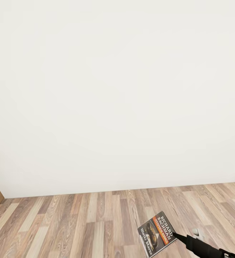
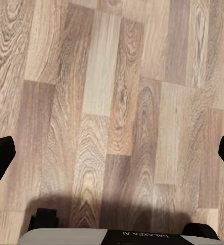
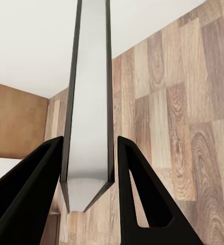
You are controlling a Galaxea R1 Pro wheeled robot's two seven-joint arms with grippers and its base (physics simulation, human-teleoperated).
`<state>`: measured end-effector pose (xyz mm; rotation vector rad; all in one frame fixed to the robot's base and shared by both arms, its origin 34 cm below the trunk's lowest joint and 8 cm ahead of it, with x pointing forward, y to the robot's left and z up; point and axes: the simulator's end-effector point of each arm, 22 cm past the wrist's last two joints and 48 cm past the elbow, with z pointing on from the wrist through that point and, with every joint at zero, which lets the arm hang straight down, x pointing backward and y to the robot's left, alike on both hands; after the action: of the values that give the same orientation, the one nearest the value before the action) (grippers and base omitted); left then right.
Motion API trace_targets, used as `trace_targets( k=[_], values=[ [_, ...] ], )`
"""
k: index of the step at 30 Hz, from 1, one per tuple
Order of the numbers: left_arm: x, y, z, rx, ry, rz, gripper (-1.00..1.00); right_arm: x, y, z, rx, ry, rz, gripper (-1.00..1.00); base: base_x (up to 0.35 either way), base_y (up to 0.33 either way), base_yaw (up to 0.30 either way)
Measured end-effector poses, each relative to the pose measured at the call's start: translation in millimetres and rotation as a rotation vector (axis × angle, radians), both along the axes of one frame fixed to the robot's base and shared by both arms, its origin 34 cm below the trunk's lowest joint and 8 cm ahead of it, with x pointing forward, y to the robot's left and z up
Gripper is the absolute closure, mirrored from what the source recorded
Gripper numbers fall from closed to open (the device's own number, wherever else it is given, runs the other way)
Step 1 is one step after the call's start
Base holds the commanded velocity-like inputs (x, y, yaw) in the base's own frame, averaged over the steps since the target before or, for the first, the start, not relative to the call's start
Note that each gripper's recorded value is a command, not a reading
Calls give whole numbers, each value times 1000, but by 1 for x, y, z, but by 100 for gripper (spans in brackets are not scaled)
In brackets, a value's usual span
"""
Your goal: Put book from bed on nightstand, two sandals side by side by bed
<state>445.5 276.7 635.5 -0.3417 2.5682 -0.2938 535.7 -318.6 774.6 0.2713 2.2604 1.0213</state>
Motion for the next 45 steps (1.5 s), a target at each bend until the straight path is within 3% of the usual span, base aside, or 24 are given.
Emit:
trace_targets(
  k=[45],
  values=[
    [0,0,0,0,0,0,-100,0,0,0,1,-1,-2,100,297,0,-7]
  ],
)
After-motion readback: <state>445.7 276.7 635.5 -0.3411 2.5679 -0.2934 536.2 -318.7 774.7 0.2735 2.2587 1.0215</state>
